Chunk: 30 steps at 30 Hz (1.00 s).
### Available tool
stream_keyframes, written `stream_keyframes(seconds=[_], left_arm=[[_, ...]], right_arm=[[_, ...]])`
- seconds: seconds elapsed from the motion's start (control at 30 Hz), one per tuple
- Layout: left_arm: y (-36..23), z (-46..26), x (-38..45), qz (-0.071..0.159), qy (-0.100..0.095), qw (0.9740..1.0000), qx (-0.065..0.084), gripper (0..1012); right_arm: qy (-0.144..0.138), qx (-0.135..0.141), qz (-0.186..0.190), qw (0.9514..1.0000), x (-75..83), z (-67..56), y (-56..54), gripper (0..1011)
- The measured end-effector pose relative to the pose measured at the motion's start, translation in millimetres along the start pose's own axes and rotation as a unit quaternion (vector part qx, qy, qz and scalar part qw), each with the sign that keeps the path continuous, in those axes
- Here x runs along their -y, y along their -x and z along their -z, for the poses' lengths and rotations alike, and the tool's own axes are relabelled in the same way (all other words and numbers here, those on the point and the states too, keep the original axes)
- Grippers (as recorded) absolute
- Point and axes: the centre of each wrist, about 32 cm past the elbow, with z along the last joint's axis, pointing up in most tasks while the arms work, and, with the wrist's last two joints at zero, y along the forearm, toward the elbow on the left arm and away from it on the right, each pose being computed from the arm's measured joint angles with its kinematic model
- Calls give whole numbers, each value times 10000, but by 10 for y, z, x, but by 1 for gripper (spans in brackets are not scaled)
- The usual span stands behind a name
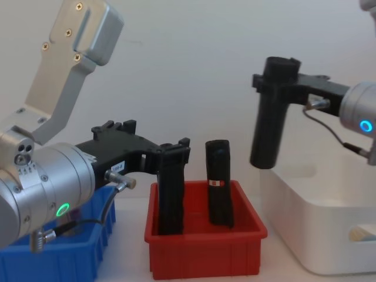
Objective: Pick the cotton swabs from the blue box and place them into the white box.
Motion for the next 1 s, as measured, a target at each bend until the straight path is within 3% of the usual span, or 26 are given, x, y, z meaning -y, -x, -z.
stream_keyframes(seconds=[0.4, 1.0], left_arm=[[0, 0, 0, 0, 0, 10000, 0, 1004], [0, 0, 0, 0, 0, 10000, 0, 1004]], right_arm=[[312, 69, 753, 9966, 343, -139, -89, 485], [851, -101, 990, 9914, 613, -33, -141, 485]])
